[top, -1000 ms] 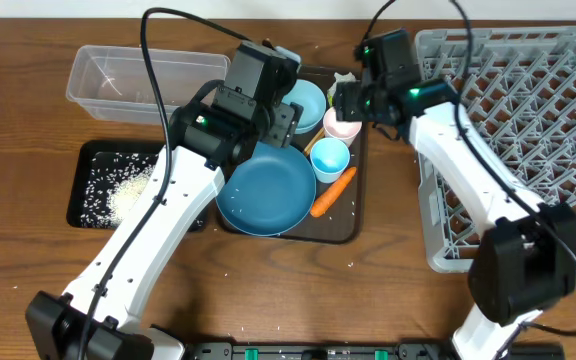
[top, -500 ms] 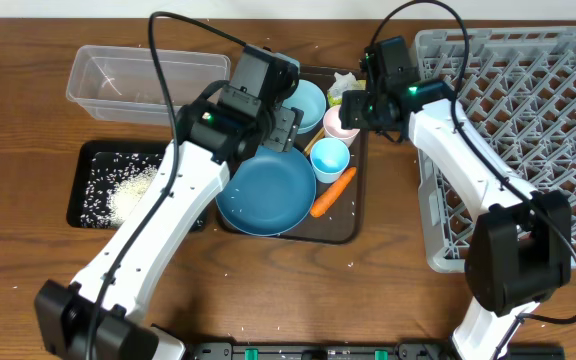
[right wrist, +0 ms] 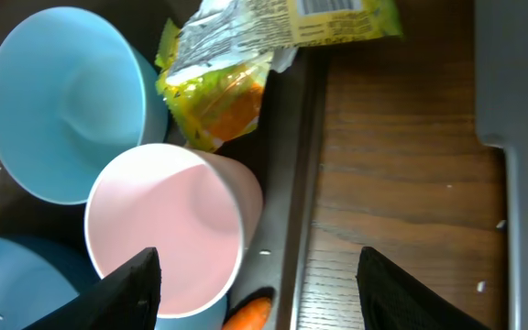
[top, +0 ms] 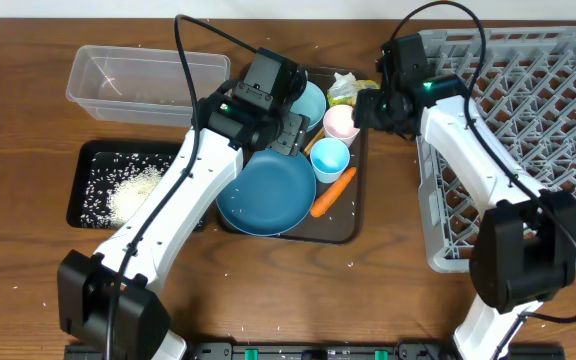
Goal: Sort waste into correct bins and load items into the dishwasher rack
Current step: 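Move both grippers toward the cups and bowl on the brown tray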
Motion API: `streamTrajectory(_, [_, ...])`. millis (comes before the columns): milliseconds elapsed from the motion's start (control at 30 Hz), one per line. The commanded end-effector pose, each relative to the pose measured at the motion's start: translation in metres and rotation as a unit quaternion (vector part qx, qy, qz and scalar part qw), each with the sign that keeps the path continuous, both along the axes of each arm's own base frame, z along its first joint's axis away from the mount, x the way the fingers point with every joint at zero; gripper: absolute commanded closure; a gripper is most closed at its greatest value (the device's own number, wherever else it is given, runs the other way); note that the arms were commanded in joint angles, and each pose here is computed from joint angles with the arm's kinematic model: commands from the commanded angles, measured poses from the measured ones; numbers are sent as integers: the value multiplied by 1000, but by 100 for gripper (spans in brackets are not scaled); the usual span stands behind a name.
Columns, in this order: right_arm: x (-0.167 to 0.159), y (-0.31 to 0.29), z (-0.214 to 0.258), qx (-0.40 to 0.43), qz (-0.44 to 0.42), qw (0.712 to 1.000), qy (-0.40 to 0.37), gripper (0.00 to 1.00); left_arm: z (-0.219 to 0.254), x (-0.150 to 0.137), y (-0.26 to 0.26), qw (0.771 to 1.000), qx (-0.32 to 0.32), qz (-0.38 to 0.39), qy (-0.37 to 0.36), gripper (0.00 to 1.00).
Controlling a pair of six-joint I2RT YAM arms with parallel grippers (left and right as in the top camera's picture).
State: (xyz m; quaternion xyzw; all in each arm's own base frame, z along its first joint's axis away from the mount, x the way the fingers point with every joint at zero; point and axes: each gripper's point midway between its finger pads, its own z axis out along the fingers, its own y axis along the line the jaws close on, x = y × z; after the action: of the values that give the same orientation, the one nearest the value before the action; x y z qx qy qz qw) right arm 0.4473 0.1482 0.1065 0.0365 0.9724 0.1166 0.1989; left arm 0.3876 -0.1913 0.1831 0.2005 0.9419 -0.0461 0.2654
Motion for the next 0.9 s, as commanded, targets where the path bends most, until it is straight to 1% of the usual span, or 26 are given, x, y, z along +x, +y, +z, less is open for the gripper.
streamTrajectory(0, [-2,6,-15,1,-1,1000,20,37,0,-1,1,1000,-9,9,4,25])
streamTrajectory(833, [-7,16,-19,-10,12,1000,21,38,0,-1,0,1000,-12,11,5,25])
streamTrajectory(867, [-5,15,-15,-8,10,1000,15,37,1,0,-3,1000,-19,8,3,24])
